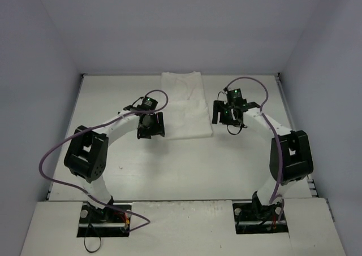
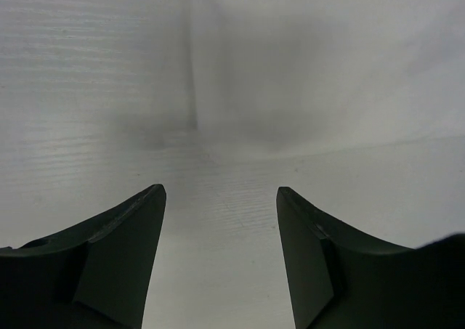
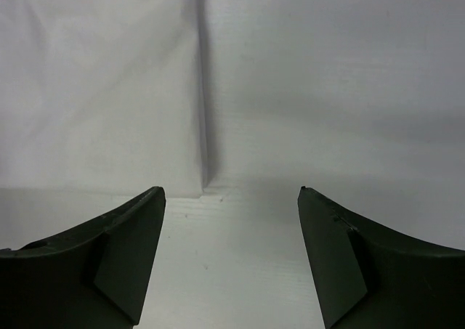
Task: Fold and stack the t-shirts
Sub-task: Grab one side of the 2/3 rectangular tshirt with both arms
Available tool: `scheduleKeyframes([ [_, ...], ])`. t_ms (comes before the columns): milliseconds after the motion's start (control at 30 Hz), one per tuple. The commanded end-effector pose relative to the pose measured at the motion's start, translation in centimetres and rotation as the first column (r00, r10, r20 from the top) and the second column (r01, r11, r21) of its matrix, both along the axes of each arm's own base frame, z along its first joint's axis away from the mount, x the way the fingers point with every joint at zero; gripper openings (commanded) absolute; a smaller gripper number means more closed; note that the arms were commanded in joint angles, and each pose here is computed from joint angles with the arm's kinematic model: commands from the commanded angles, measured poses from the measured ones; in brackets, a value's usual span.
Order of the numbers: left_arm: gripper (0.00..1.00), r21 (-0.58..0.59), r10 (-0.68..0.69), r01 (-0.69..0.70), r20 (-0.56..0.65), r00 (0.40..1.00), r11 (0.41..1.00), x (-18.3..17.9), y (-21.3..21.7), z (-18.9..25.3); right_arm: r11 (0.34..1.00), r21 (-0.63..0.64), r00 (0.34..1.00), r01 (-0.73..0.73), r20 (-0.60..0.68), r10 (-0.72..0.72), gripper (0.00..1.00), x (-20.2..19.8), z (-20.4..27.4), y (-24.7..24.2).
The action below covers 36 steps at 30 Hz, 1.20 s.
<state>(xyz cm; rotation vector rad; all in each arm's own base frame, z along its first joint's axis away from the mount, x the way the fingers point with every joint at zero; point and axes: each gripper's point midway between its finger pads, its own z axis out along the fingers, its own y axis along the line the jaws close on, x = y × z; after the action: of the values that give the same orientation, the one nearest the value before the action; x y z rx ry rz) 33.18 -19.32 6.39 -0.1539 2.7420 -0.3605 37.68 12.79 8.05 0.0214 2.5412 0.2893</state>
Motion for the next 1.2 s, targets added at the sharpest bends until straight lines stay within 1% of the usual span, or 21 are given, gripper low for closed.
scheduleKeyframes([
  [0,0.58,-0.02,0.029,-0.028,0.015,0.999,0.999,1.2,-0.3,0.1,0.994,0.081,0.995,0.078,0.048,-0.082,0.69,0.1,-0.6,1.5],
  [167,0.57,-0.037,0.04,-0.039,0.012,0.999,0.999,1.8,-0.9,-0.6,0.995,0.082,0.998,0.065,0.014,-0.067,0.66,-1.2,-2.6,2.8],
  [200,0.57,-0.036,0.043,-0.043,0.01,0.999,0.998,2.0,-0.9,-0.8,0.994,0.095,0.997,0.061,0.036,-0.064,0.66,-0.7,-2.5,3.1],
  [367,0.56,-0.048,0.056,-0.056,0.01,0.998,0.997,2.7,-1.4,-1.1,0.994,0.094,0.998,0.062,0.023,-0.064,0.65,-0.9,-4.0,3.5],
  [567,0.5,-0.036,0.079,-0.081,-0.043,0.996,0.996,2.2,-1.4,-3.0,0.995,0.069,0.998,0.068,-0.016,-0.067,0.65,-2.0,-5.9,3.7],
  [667,0.43,-0.029,0.084,-0.085,-0.056,0.995,0.996,1.9,-1.4,-3.7,0.996,0.059,0.997,0.07,-0.035,-0.068,0.65,-3.0,-6.8,3.9],
  [767,0.3,-0.017,0.083,-0.084,-0.071,0.994,0.996,1.3,-1.2,-4.4,0.996,0.05,0.995,0.08,-0.06,-0.077,0.64,-3.9,-7.8,3.9],
  [800,0.23,-0.015,0.081,-0.083,-0.074,0.994,0.996,1.1,-1.2,-4.5,0.996,0.047,0.995,0.079,-0.064,-0.076,0.63,-4.1,-8.0,4.0],
  [867,0.18,-0.01,0.08,-0.082,-0.089,0.993,0.997,0.7,-1.1,-5.1,0.995,0.043,0.992,0.095,-0.087,-0.091,0.61,-4.9,-8.7,3.7],
  [900,0.14,-0.01,0.078,-0.079,-0.092,0.993,0.997,0.6,-1.1,-5.3,0.994,0.034,0.991,0.103,-0.087,-0.099,0.61,-5.0,-8.8,3.6],
  [933,0.13,-0.006,0.078,-0.079,-0.096,0.992,0.997,0.4,-1.1,-5.4,0.994,0.034,0.99,0.108,-0.094,-0.104,0.6,-5.3,-9.0,3.5],
  [967,0.09,-0.002,0.077,-0.078,-0.1,0.992,0.997,0.2,-1.0,-5.8,0.994,0.026,0.989,0.111,-0.1,-0.108,0.58,-5.5,-9.4,3.5],
  [1000,0.06,0.001,0.078,-0.078,-0.101,0.992,0.997,0.1,-0.9,-6.0,0.994,0.021,0.988,0.111,-0.109,-0.108,0.54,-5.7,-9.7,3.5],
  [1033,0.03,0.003,0.078,-0.078,-0.104,0.991,0.997,0.1,-0.9,-6.2,0.994,0.017,0.987,0.11,-0.116,-0.108,0.53,-5.8,-10.0,3.4],
  [1067,0.01,0.006,0.076,-0.076,-0.108,0.991,0.997,0.0,-0.8,-6.3,0.994,0.014,0.987,0.109,-0.122,-0.106,0.47,-5.9,-10.3,3.5],
  [1133,0.0,0.011,0.068,-0.067,-0.122,0.99,0.998,-0.4,-0.7,-6.8,0.994,0.008,0.985,0.111,-0.131,-0.109,0.29,-6.2,-10.7,3.5],
  [1167,0.0,0.013,0.066,-0.065,-0.122,0.99,0.998,-0.6,-0.6,-6.8,0.994,0.006,0.985,0.11,-0.132,-0.108,0.22,-6.3,-10.8,3.4],
])
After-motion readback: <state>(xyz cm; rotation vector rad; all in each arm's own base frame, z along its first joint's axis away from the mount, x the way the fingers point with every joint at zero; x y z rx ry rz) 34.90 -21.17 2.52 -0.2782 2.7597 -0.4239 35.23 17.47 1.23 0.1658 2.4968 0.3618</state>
